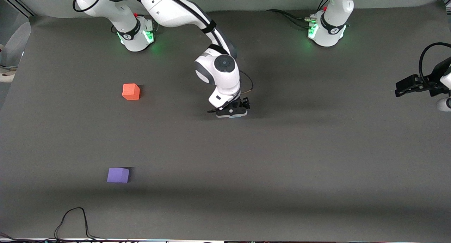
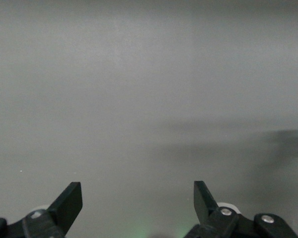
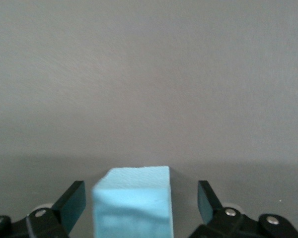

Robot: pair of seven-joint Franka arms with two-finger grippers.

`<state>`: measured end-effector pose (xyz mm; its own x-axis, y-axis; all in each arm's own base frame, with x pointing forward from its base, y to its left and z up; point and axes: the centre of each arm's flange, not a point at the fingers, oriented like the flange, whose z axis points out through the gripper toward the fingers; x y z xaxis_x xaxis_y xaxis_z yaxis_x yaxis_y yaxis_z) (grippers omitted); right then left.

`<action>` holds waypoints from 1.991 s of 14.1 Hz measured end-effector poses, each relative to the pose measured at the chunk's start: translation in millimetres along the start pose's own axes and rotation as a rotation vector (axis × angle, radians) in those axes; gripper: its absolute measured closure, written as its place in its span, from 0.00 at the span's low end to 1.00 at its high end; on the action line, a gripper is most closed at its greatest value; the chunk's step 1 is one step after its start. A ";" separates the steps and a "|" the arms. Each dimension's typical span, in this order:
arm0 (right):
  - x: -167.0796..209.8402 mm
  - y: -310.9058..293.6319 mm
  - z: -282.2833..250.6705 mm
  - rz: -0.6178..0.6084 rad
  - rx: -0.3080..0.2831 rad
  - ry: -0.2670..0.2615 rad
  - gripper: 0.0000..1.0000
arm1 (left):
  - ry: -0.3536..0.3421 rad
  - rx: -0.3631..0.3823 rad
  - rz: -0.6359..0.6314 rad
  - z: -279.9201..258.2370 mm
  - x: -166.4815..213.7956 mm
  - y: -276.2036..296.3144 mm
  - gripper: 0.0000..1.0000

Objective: Place blue block between orange and purple blocks
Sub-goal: 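Grasp the blue block with the right gripper while the left gripper withdraws, then carry the blue block toward the orange and purple blocks with the right gripper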

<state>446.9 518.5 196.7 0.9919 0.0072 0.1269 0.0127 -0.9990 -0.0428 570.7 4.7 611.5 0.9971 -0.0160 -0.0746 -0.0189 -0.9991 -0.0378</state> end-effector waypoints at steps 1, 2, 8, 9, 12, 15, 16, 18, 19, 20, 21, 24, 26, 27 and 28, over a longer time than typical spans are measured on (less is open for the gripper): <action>-5.4 3.9 7.2 0.011 -0.002 -0.003 0.01 | 0.004 -0.001 0.005 -0.6 -1.6 2.4 0.00; -8.8 6.1 11.3 0.024 -0.002 -0.007 0.03 | 0.010 -0.002 0.009 -0.6 -4.0 5.3 0.00; -20.1 -3.9 7.1 0.043 0.018 -0.021 0.37 | 0.027 -0.012 0.018 0.0 -19.3 8.9 0.00; -15.9 -0.5 4.2 0.049 0.009 -0.022 0.41 | 0.027 -0.014 0.019 -1.0 -23.4 9.5 0.00; 19.6 32.2 -30.7 0.065 -0.066 -0.075 0.41 | 0.033 -0.016 0.025 -4.6 -30.7 11.8 0.00; 76.5 104.4 -90.5 0.095 -0.127 -0.112 0.43 | 0.029 -0.015 0.032 -1.7 -28.1 15.8 0.00; 96.9 141.3 -103.3 0.090 -0.144 -0.106 0.43 | 0.027 -0.014 0.036 0.0 -26.8 18.3 0.00; 136.4 242.2 -121.8 0.086 -0.183 -0.095 0.43 | 0.023 -0.013 0.044 2.6 -24.9 22.5 0.00; 149.9 298.4 -130.9 0.102 -0.198 -0.097 0.43 | 0.022 -0.013 0.046 3.3 -24.4 23.8 0.00; 157.1 346.7 -139.3 0.124 -0.207 -0.096 0.43 | 0.021 -0.012 0.047 3.6 -24.2 24.5 0.00; 159.5 394.4 -145.9 0.139 -0.210 -0.090 0.43 | 0.021 -0.012 0.047 3.7 -24.1 24.8 0.00; 129.8 497.2 -124.0 0.162 -0.143 -0.073 0.43 | 0.021 -0.013 0.045 3.7 -24.0 23.4 0.00; 93.8 516.1 -86.1 0.166 -0.043 -0.105 0.43 | 0.021 -0.013 0.045 3.9 -23.9 23.4 0.00; 81.4 515.7 -71.7 0.153 -0.004 -0.119 0.43 | 0.021 -0.013 0.046 4.0 -23.8 23.6 0.00; 75.6 514.9 -63.1 0.139 0.011 -0.125 0.43 | 0.021 -0.012 0.046 4.1 -23.8 23.8 0.00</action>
<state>520.5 1.9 246.7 0.9922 -0.1248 -0.0053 -0.1249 -0.9902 -0.0620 546.3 -18.5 608.3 0.9965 -0.0624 -0.0555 -0.0638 -0.9977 -0.0224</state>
